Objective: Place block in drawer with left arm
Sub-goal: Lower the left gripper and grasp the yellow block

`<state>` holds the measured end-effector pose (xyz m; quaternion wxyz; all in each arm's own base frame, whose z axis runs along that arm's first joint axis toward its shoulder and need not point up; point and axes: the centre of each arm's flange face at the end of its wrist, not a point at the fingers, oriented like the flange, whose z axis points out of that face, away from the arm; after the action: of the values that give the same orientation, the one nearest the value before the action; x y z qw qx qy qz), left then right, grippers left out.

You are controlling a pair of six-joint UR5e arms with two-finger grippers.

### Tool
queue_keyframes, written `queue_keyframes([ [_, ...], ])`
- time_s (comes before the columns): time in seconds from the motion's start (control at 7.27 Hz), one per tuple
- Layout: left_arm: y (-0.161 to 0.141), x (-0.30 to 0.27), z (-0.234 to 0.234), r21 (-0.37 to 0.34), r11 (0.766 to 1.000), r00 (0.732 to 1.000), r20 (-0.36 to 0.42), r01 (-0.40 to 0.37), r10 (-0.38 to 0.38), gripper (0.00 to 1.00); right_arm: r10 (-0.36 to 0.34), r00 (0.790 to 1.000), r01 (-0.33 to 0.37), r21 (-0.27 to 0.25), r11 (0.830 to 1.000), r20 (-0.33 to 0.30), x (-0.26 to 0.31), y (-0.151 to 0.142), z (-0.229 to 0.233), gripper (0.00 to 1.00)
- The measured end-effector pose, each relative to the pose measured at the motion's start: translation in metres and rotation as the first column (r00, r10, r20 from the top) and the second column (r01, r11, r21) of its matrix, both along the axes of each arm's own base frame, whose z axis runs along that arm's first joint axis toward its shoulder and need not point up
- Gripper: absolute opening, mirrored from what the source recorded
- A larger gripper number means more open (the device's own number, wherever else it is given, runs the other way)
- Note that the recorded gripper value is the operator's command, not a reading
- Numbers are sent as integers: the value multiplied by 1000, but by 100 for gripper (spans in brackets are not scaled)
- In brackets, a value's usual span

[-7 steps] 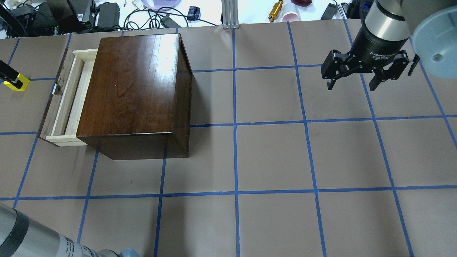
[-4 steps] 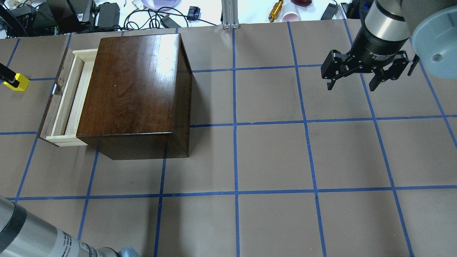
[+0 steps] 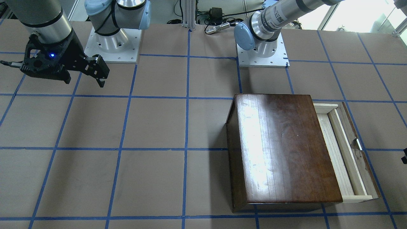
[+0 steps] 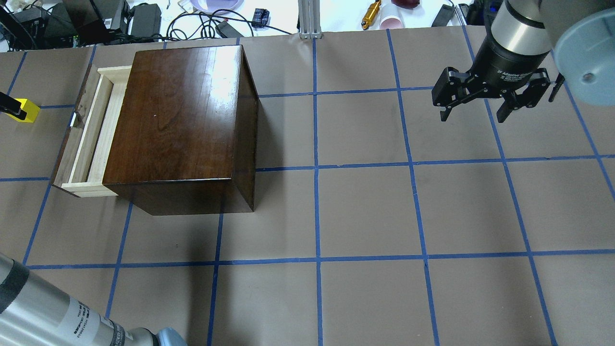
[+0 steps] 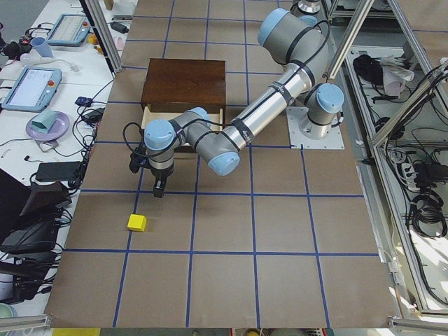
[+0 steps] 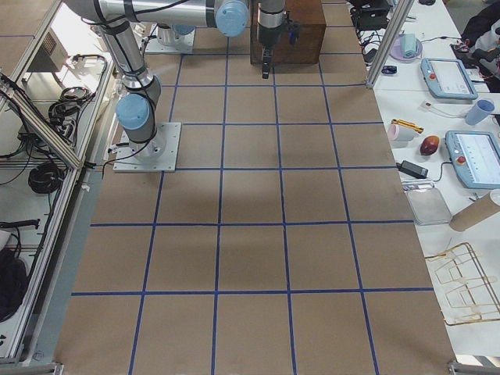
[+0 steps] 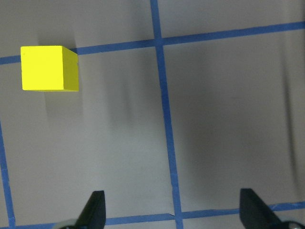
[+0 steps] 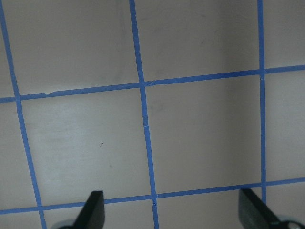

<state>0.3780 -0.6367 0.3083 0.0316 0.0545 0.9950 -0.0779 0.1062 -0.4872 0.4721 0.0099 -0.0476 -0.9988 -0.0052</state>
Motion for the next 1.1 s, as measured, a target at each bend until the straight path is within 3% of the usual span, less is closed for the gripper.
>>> queue_keyframes([
  [0.28, -9, 29, -8, -24, 999, 999, 28, 33, -32, 100, 0, 1000, 0, 0, 1000, 0, 0, 0, 0, 100],
  [0.69, -35, 61, -31, -38, 987, 986, 63, 155, -153, 100, 0, 1000, 0, 0, 1000, 0, 0, 0, 0, 100],
  [1.1, -60, 81, -55, -74, 974, 976, 70, 212, -207, 100, 0, 1000, 0, 0, 1000, 0, 0, 0, 0, 100],
])
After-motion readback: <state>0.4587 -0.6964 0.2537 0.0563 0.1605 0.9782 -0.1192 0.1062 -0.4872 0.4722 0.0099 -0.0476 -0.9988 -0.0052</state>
